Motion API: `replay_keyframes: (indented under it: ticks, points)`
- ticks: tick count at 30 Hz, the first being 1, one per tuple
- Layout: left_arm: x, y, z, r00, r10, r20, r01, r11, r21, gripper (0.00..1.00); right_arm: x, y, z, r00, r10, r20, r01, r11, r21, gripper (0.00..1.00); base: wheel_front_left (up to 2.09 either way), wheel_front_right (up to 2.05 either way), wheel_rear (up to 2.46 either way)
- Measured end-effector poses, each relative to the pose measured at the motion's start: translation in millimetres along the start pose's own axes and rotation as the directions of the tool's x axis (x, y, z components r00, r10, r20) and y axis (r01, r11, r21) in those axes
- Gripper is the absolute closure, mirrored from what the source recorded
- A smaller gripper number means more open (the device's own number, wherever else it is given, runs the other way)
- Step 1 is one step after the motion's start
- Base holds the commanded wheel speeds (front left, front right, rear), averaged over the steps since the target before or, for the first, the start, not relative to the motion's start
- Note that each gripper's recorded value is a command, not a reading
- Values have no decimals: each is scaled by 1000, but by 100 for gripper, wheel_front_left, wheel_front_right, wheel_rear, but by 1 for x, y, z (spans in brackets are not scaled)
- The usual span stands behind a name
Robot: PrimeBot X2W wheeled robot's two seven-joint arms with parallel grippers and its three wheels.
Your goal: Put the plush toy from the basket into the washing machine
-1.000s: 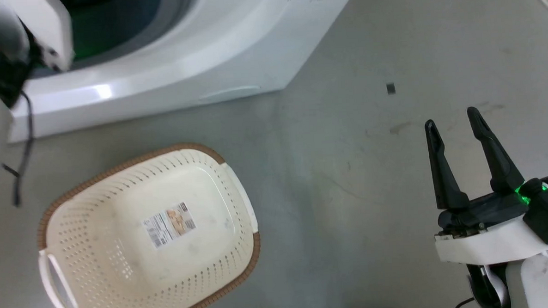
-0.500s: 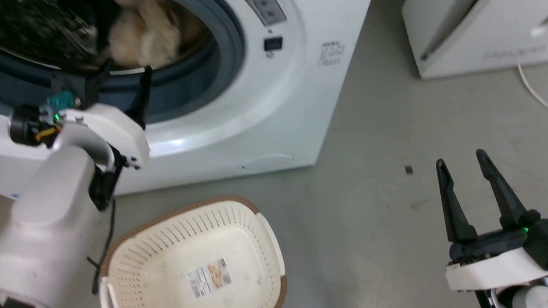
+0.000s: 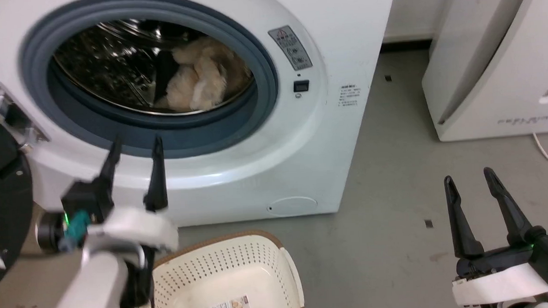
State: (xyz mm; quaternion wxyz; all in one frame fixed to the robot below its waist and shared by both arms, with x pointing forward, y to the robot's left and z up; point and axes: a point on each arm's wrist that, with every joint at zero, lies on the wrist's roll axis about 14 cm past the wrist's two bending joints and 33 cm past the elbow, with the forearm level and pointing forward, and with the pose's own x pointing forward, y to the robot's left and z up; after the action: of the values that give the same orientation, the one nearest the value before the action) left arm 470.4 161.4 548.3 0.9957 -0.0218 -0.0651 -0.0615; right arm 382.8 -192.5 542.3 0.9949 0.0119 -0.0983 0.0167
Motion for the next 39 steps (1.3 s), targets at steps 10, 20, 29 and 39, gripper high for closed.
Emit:
replay_keyframes:
  ticks: [10,20,29,39]
  points:
    - [-77,8,-16,991,126,-48,-129,989,-67,0,-13,13,13,999,34,30,-35,999,17,0,0,0,0]
    - [-119,6,-39,983,144,-116,-151,987,-47,0,-24,22,11,998,57,18,-57,998,35,0,0,0,0]
    - [-130,2,-47,982,134,-135,-139,990,-28,100,-28,27,5,998,69,0,-68,996,48,100,0,0,0]
    - [-129,2,-47,981,134,-141,-139,990,-25,100,-28,27,4,998,69,-8,-69,997,47,100,0,0,0]
